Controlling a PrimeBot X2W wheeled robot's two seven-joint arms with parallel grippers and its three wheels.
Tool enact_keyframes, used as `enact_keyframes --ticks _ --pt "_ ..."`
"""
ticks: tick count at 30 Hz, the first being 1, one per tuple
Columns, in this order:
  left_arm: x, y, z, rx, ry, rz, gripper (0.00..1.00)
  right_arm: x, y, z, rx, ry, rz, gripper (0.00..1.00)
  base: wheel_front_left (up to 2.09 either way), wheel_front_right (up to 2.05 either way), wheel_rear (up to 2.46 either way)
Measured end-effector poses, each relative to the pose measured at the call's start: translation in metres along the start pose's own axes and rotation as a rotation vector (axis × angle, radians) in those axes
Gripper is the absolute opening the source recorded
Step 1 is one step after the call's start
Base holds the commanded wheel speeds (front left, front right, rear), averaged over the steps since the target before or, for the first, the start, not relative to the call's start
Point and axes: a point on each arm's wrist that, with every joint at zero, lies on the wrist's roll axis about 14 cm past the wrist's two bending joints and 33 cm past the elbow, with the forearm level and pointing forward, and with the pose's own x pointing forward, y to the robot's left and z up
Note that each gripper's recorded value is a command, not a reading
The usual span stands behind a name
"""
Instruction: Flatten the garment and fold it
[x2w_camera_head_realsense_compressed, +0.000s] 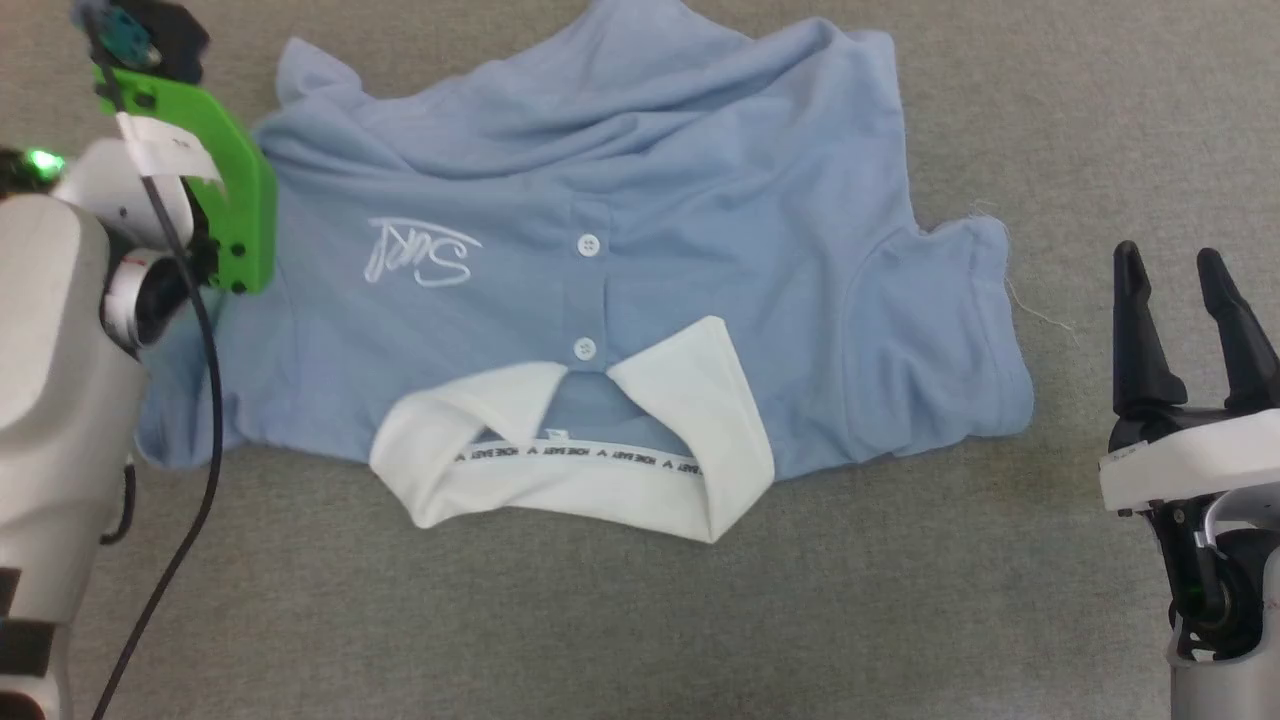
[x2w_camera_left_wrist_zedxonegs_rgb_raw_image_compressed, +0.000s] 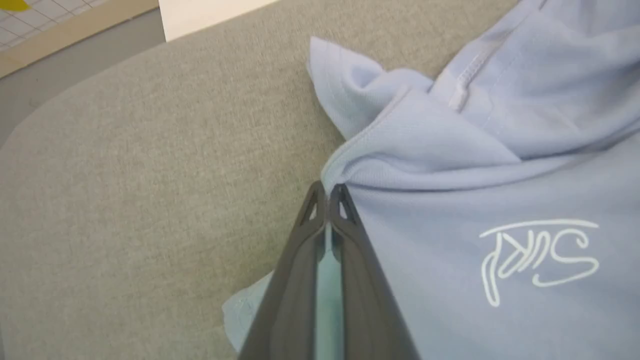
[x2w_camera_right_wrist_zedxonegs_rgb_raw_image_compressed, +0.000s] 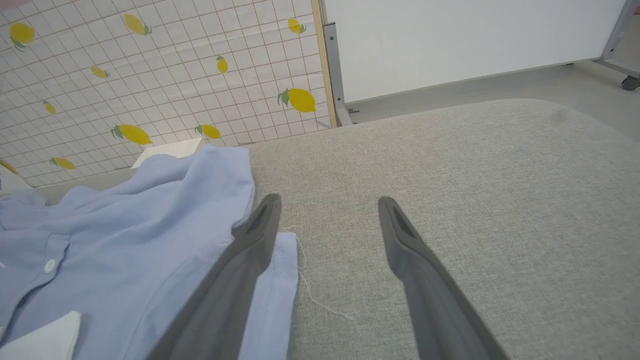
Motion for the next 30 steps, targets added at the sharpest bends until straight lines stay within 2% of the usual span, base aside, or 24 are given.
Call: enact_keyframes --ticks 3,9,10,11,15,21,26,30 --pt "0.009 0.001 0.009 -0.004 -0.038 0.004 0.0 0.0 -0.005 -0.003 -0.006 0.006 -0.014 1.0 0.0 0.0 0.0" --pt "0.027 -0.002 -0.006 -0.031 0.01 -0.007 0.0 -0.002 -0.012 -0.008 -0.013 0.016 -0.035 1.0 0.0 0.0 0.0" --pt "0.027 -0.004 -0.006 -0.042 0.008 -0.01 0.31 -0.002 -0.013 -0.008 -0.012 0.016 -0.037 1.0 0.0 0.0 0.0" --pt "0.027 -0.005 -0.004 -0.063 -0.005 -0.016 1.0 -0.002 -0.013 -0.008 -0.012 0.017 -0.038 1.0 0.0 0.0 0.0" --pt "0.016 -0.005 0.019 -0.16 -0.119 -0.038 1.0 -0.003 -0.012 -0.004 -0.005 0.008 -0.034 1.0 0.0 0.0 0.0" --pt "-0.038 0.013 0.067 -0.255 -0.45 -0.016 1.0 -0.006 -0.003 0.006 -0.012 -0.009 -0.009 1.0 0.0 0.0 0.0" --pt "-0.086 0.035 0.063 -0.322 -0.633 0.072 1.0 -0.008 0.009 0.017 0.005 -0.027 0.025 1.0 0.0 0.0 0.0" --pt "-0.117 0.039 0.044 -0.341 -0.69 0.119 1.0 -0.012 0.016 0.028 0.015 -0.051 0.044 1.0 0.0 0.0 0.0"
